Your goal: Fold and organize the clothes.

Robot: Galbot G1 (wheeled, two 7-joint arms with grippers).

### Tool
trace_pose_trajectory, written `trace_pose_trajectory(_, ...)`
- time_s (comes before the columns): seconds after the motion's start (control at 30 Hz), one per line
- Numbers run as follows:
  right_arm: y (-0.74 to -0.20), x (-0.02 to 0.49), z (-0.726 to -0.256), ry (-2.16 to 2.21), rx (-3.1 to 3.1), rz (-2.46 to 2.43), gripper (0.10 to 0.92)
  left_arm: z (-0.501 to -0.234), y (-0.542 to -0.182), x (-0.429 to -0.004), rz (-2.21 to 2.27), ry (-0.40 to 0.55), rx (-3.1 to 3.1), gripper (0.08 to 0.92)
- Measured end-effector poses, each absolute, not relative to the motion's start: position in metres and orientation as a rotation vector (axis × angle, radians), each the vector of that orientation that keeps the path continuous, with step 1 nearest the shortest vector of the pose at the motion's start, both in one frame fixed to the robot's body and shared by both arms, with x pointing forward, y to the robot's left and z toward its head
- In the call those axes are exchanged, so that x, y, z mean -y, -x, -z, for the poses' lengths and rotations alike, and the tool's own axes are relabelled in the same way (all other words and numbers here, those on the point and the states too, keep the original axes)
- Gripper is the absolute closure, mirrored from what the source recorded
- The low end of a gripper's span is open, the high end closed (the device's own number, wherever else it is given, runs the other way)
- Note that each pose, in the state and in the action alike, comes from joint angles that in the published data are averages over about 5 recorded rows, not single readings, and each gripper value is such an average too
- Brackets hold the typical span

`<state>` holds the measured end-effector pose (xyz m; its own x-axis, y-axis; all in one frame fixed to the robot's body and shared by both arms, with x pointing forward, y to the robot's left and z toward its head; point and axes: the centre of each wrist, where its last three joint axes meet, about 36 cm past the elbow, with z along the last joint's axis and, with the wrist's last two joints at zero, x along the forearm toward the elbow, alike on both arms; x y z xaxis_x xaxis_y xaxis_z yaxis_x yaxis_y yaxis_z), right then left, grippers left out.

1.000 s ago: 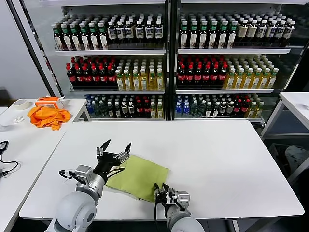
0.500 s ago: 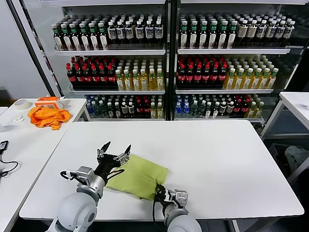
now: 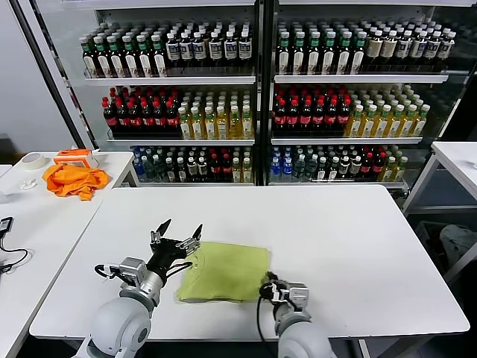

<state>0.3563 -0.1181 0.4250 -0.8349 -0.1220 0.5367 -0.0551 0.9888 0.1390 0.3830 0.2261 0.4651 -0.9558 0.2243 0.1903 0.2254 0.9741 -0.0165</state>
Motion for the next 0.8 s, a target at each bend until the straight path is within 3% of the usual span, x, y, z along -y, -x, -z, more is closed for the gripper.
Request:
trace_pose_trajectory(0.57, -0.363, 0.186, -0.442, -0.188, 2.731, -0.022, 0.91, -0.456, -0.383, -0.226, 0.021, 0.337, 2.929, 0.176)
trace_pose_trajectory(0.8, -0.368, 0.206, -0.446, -0.149, 2.831, -0.146, 0.742, -0.447, -0.389, -0.236, 0.083, 0.329, 2.982, 0.177)
